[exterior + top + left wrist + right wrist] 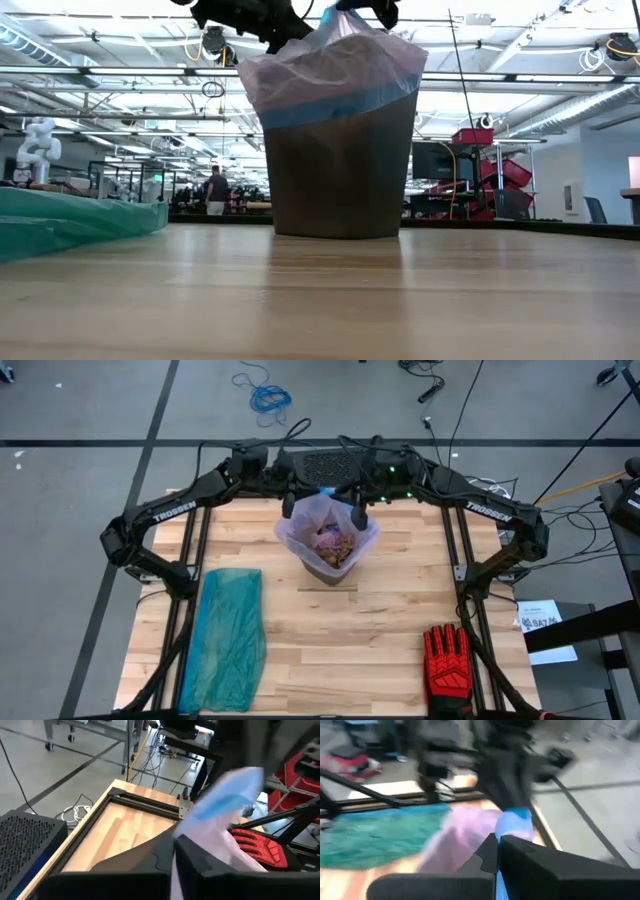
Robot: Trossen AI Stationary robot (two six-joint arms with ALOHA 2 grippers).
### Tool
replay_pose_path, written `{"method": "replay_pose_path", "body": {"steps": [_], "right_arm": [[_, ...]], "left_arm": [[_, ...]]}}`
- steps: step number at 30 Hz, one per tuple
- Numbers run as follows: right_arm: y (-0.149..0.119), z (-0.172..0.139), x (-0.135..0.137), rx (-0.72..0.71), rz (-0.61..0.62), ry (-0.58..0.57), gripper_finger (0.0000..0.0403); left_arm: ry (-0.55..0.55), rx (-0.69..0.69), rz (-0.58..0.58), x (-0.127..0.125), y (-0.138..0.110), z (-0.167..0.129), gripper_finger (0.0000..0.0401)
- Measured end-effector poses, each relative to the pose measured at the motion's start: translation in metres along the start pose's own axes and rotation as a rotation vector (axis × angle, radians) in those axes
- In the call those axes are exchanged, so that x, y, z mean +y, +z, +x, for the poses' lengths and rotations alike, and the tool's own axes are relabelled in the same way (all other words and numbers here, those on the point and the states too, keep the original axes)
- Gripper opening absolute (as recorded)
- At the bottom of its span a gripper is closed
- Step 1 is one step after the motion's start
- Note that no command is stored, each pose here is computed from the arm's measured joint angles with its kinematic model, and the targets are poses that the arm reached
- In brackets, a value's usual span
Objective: Place trash/remove bag and relplace
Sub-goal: Close the trash bag
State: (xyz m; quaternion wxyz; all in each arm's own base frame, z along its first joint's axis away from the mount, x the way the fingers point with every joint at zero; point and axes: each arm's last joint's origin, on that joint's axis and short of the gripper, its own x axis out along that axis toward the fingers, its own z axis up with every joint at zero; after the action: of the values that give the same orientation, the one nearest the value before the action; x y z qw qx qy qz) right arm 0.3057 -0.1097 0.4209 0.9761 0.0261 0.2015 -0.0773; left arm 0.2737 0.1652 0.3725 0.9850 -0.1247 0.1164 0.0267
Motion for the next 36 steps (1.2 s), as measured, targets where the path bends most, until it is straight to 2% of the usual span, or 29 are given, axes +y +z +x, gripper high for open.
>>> {"method": "replay_pose_path", "body": {"steps": [5,11,15,20,24,26,32,36], "right_arm": [[-0.008,-0.003,-0.016,0.079,0.097,-0.166,0.0008],[-0.012,-0.008,-0.033,0.092,0.202,-0.222,0.0042],[-0.012,-0.009,-0.038,0.082,0.230,-0.238,0.0081],[0.001,-0.010,-0.028,-0.026,0.114,-0.205,0.0126],[0.013,-0.007,-0.014,-0.127,-0.010,-0.174,0.0145],[0.018,-0.004,-0.007,-0.173,-0.062,-0.182,0.0147],[0.021,0.011,0.003,-0.194,-0.187,-0.307,0.0139],[0.021,0.018,0.004,-0.203,-0.205,-0.311,0.0130]], "left_arm": [[0.007,-0.017,0.023,-0.008,0.024,-0.010,0.0002],[0.124,-0.023,0.135,-0.021,0.058,-0.030,0.0001],[0.213,0.014,0.172,-0.026,0.069,-0.042,0.0001],[0.279,0.090,0.147,-0.026,0.065,-0.046,0.0001],[0.315,0.139,0.127,-0.026,0.060,-0.047,0.0000],[0.315,0.144,0.127,-0.027,0.060,-0.046,0.0000],[0.309,0.139,0.104,-0.029,0.059,-0.045,0.0000],[0.309,0.139,0.103,-0.029,0.060,-0.045,0.0000]]}}
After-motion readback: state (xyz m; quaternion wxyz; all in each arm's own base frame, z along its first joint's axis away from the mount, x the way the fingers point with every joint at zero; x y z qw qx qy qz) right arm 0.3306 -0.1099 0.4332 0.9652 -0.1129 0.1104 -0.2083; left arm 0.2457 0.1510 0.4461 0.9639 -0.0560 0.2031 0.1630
